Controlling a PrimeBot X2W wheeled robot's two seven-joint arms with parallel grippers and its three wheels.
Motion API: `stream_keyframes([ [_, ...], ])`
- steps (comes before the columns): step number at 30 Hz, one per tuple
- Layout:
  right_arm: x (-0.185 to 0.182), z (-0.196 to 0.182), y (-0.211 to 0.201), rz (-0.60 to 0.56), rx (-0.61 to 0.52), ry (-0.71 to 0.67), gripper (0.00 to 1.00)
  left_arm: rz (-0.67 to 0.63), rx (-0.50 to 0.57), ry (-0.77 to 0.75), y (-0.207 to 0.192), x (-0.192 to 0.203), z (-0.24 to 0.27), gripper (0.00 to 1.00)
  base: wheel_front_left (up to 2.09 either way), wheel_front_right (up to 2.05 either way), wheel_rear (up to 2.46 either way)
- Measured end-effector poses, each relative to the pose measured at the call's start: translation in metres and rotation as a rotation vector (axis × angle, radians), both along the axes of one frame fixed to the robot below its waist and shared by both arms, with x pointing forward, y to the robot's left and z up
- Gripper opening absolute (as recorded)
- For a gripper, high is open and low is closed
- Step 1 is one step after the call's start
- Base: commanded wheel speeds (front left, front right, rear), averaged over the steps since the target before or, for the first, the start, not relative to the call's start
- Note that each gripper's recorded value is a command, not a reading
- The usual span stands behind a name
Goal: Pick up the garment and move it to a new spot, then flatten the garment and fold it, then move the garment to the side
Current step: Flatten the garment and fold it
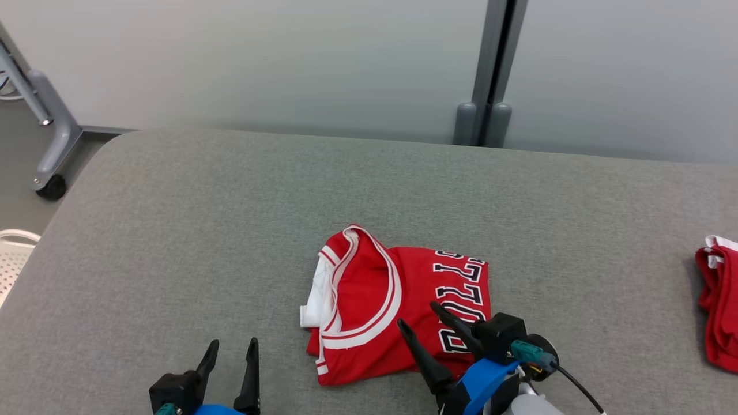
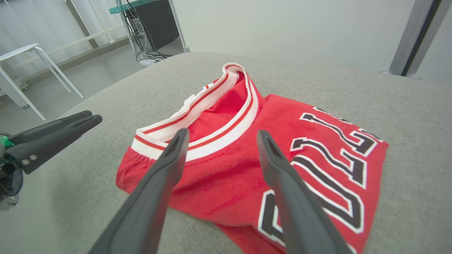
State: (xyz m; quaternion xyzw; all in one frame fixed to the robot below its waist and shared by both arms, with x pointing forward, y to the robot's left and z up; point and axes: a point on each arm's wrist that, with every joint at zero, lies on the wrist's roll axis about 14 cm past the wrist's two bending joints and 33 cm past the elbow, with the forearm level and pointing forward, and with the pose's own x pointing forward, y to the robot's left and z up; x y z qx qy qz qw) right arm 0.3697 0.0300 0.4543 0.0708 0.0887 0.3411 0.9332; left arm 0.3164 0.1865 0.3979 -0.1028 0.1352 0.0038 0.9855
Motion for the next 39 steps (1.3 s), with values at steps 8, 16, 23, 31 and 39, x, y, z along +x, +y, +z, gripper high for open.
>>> stream_keyframes([
  [8,0.021,-0.015,0.022,0.053,-0.016,0.07,1.0,0.04,-0.014,0.016,0.013,-0.006,-0.003,1.0,0.0,0.0,0.0],
  [16,0.029,-0.034,0.031,0.071,-0.027,0.162,1.0,0.024,-0.03,0.049,0.006,-0.011,-0.012,1.0,0.0,0.0,0.0],
  [23,0.03,-0.049,0.034,0.093,-0.072,0.213,0.47,0.022,-0.046,0.057,0.004,-0.009,-0.013,1.0,0.0,0.0,0.0],
  [31,0.033,-0.062,0.034,0.107,-0.126,0.252,0.0,0.034,-0.043,0.068,0.01,-0.01,-0.016,1.0,0.0,0.0,0.0],
  [39,0.034,-0.069,0.038,0.123,-0.154,0.273,0.0,0.059,-0.044,0.08,0.016,-0.013,-0.019,1.0,0.0,0.0,0.0],
])
